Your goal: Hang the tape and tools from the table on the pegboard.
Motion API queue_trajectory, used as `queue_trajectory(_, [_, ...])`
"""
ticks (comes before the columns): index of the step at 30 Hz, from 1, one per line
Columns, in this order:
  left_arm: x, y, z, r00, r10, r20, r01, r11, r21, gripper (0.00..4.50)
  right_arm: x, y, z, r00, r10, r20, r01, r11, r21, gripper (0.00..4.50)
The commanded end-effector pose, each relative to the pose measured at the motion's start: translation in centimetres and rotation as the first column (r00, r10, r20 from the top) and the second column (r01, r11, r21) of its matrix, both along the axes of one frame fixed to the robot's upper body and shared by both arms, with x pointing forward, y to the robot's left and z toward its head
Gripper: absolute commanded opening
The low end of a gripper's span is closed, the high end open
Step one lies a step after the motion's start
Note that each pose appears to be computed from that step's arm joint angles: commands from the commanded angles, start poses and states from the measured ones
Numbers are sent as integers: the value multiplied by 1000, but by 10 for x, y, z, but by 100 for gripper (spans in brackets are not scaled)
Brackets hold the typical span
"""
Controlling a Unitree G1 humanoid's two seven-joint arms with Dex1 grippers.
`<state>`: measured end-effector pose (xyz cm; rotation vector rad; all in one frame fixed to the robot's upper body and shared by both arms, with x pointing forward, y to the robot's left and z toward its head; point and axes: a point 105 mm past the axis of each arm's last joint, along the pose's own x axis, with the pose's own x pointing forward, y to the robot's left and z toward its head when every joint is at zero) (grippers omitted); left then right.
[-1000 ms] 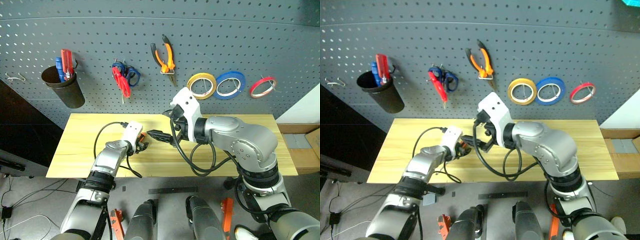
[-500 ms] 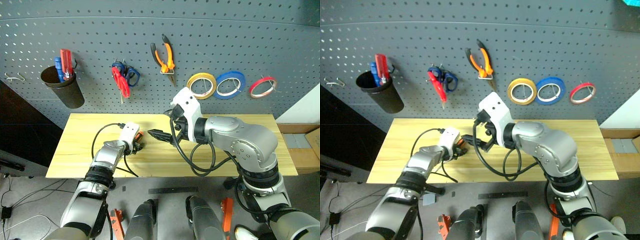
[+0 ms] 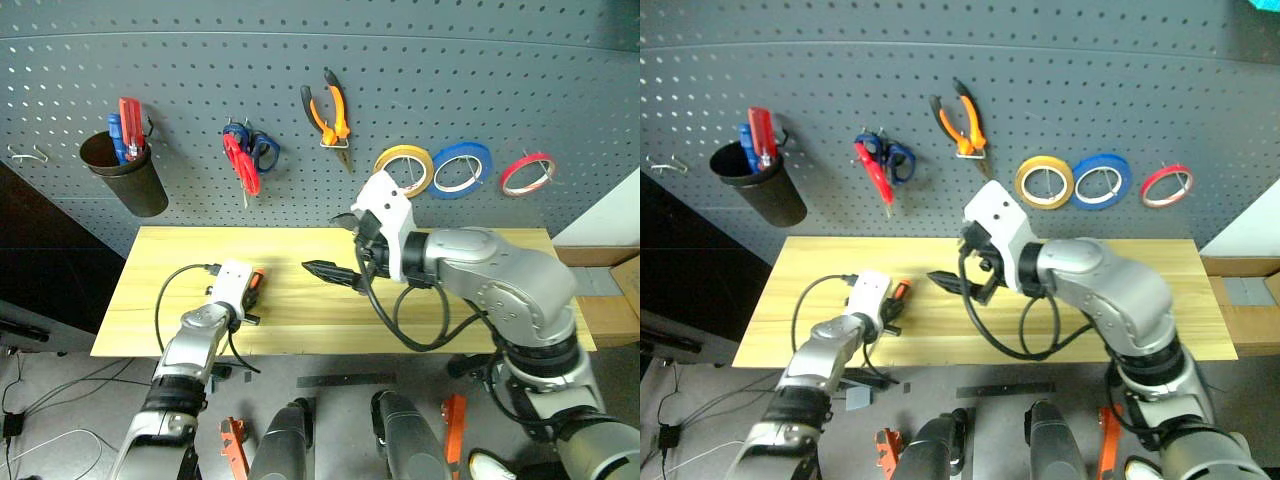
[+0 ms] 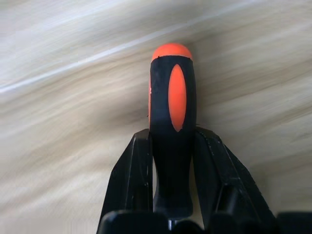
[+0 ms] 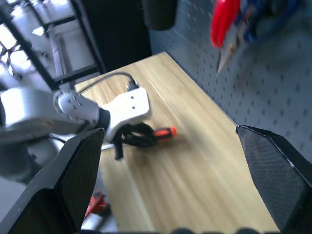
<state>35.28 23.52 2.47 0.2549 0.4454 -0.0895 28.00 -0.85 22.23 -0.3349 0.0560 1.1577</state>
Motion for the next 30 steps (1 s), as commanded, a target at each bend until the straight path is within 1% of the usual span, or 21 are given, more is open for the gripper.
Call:
queue_trajectory(1, [-6, 11, 47, 973, 85, 215, -87, 996, 3, 80, -20, 6, 9, 984, 138, 112, -139, 990, -1, 450])
queue_trajectory(3, [-12, 16, 66, 948, 115, 296, -120, 993, 0, 80, -24, 6, 7, 977, 186, 104, -185, 983, -12, 450])
queue_trajectory(5, [-16, 16, 89, 913, 107, 394, -121, 993, 11, 80, -25, 6, 9, 968, 219, 118, -219, 976, -14, 450])
queue_trajectory(6, [-17, 15, 105, 884, 106, 456, -118, 993, -1, 80, -25, 6, 11, 965, 229, 132, -229, 973, -13, 450])
queue_trajectory(7, [-18, 13, 121, 852, 102, 514, -110, 994, -15, 80, -25, 6, 13, 962, 236, 141, -237, 972, -11, 450])
queue_trajectory(11, [-25, 2, 186, 703, 48, 710, -70, 998, 2, 80, -20, 3, 20, 956, 241, 166, -244, 970, -6, 450])
queue_trajectory(13, [-25, -3, 226, 611, 16, 792, -55, 998, 22, 80, -14, 2, 24, 955, 233, 184, -237, 972, -3, 450])
queue_trajectory(15, [-22, -5, 264, 523, 0, 852, -42, 999, 25, 80, -8, 1, 29, 955, 217, 202, -223, 975, 4, 450])
queue_trajectory(18, [-17, -3, 311, 419, -1, 908, -22, 1000, 11, 80, 0, 2, 35, 955, 196, 222, -205, 979, 16, 450])
queue_trajectory(20, [-12, 4, 340, 359, 30, 933, -17, 1000, -25, 80, 6, 4, 40, 956, 175, 237, -187, 982, 27, 450])
queue_trajectory(22, [-5, 13, 355, 332, 64, 941, -21, 998, -60, 80, 13, 5, 45, 956, 150, 252, -166, 985, 42, 450])
queue_trajectory(25, [7, 30, 367, 311, 81, 947, -41, 997, -72, 80, 25, 9, 58, 956, 92, 277, -118, 990, 79, 450])
queue_trajectory(30, [22, 53, 364, 308, 126, 943, -93, 990, -102, 80, 38, 17, 77, 948, 21, 317, -67, 989, 133, 450])
